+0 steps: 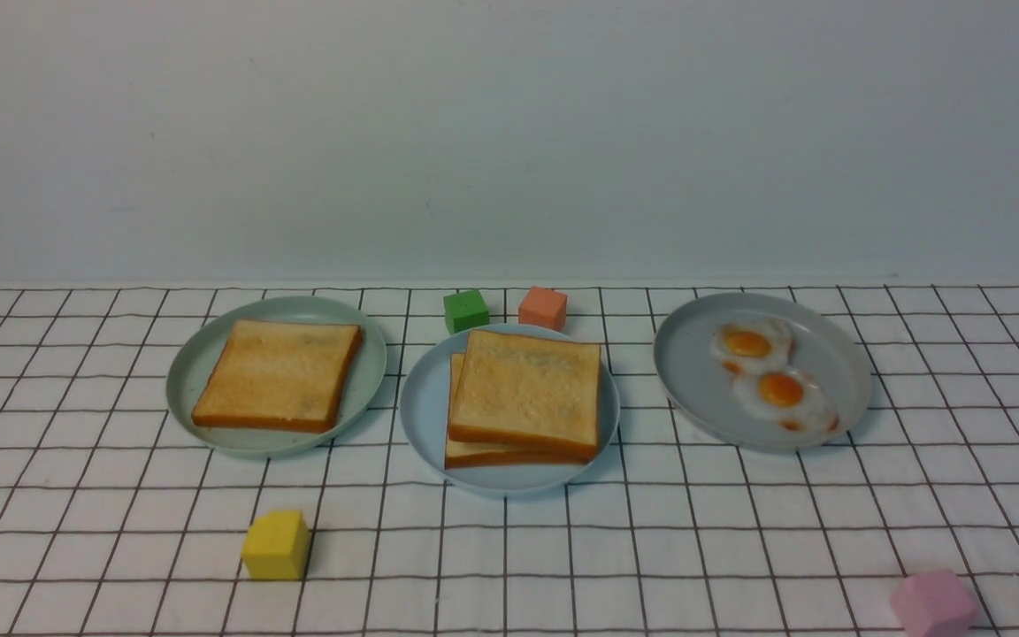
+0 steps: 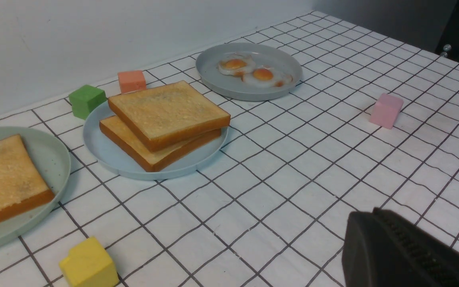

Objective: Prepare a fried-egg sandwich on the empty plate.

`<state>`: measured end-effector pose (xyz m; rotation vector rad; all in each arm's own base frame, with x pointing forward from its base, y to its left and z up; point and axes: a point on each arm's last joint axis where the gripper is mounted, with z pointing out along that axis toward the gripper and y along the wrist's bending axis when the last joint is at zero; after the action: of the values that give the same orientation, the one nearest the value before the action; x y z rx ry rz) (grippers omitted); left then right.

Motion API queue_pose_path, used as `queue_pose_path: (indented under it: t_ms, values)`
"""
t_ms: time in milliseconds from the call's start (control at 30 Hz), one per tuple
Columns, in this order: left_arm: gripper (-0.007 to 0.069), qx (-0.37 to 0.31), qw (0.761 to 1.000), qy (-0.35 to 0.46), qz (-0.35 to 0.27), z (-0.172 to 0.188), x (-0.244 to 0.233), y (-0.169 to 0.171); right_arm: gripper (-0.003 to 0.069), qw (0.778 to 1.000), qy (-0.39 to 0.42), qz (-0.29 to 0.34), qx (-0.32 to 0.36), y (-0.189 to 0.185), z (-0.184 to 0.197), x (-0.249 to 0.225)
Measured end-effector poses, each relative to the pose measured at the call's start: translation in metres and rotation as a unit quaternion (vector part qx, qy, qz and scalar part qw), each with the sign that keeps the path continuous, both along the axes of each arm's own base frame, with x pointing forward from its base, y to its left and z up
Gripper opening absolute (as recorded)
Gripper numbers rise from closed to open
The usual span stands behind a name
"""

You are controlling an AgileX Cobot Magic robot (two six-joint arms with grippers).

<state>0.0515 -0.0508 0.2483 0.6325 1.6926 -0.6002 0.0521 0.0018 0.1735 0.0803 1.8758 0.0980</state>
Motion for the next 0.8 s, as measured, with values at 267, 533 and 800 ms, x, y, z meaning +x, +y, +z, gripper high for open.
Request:
queue_pose_path:
  t_ms: [267, 533, 800]
  values:
    - [0.0001, 0.000, 1.000, 0.000, 0.000, 0.0000, 0.0001, -0.0001, -0.0009, 1.000, 0.000, -0.001, 0.000, -0.0002, 0.0000, 0.0000]
    - [0.0008, 0.000, 1.000, 0.001, 0.000, -0.0001, 0.0002, -0.0002, -0.0004, 1.000, 0.000, -0.001, 0.000, -0.0003, 0.0000, 0.0000]
    - [0.0018, 0.000, 1.000, 0.001, 0.000, -0.0002, 0.0002, -0.0002, 0.0003, 1.000, 0.000, -0.001, 0.000, -0.0003, 0.0000, 0.0000]
